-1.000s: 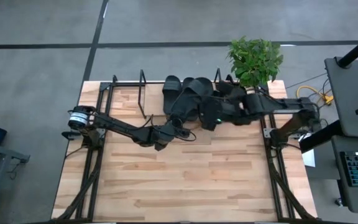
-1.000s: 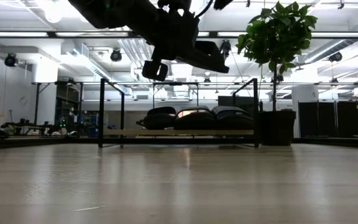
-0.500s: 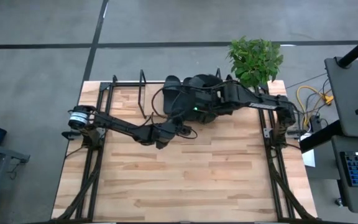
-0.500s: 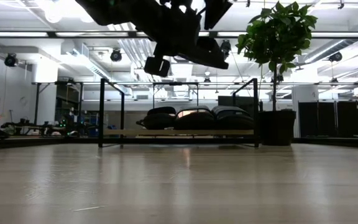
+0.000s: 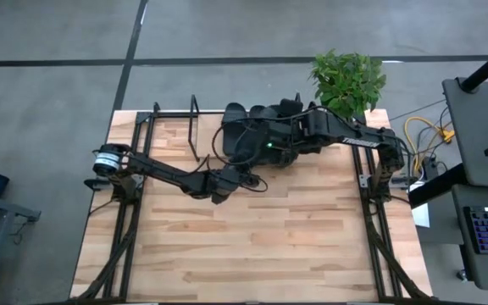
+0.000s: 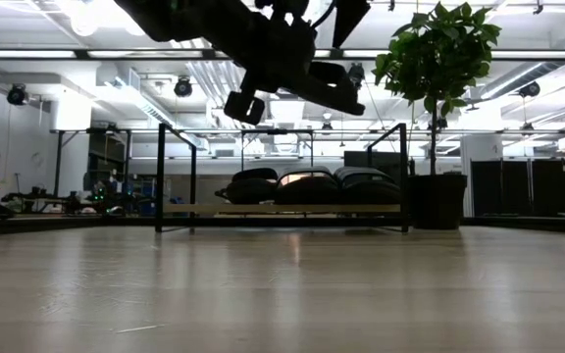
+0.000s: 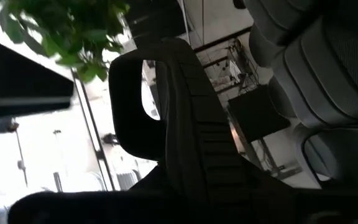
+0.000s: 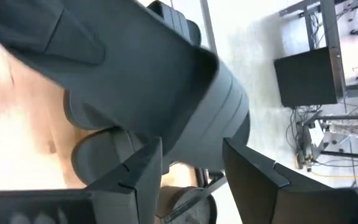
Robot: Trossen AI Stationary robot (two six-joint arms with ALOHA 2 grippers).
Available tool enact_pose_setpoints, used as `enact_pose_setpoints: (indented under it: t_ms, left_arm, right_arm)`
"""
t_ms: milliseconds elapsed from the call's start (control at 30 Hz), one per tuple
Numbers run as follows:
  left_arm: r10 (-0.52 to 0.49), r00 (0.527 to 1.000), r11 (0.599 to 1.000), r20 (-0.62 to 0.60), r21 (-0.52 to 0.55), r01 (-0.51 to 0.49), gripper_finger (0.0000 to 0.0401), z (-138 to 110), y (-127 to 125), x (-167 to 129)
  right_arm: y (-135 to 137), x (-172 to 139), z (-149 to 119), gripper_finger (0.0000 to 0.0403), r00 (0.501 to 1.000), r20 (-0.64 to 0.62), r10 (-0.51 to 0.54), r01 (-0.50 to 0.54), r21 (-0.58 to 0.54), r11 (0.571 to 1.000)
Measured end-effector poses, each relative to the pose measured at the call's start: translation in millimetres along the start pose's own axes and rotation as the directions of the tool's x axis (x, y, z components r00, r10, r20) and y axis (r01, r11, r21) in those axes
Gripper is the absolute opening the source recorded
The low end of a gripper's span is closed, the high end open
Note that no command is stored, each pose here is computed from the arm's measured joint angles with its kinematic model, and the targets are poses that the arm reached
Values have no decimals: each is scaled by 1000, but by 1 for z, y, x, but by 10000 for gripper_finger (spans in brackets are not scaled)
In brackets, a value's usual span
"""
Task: Pick and place slides into the shelf
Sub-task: Put the black slides on the shelf
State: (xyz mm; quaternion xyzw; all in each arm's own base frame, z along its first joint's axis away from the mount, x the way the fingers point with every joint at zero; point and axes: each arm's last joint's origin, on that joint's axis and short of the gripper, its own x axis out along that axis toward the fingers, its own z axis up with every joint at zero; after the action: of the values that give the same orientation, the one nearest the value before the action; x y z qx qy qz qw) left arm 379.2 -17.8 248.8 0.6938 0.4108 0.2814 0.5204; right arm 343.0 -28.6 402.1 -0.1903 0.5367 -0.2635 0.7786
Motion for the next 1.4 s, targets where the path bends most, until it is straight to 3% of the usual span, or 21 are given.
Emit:
enact_pose_setpoints:
  t_ms: [533, 1400]
  left_arm:
    - [43, 997, 992, 71, 119, -51, 33, 3, 13, -2]
    - [69, 998, 997, 8, 39, -69, 33, 1, 40, 14]
  right_arm:
    - [-8, 7, -8, 157, 996, -80, 25, -26, -10, 1000]
    - [-27, -3, -16, 155, 998, -51, -26, 28, 41, 999]
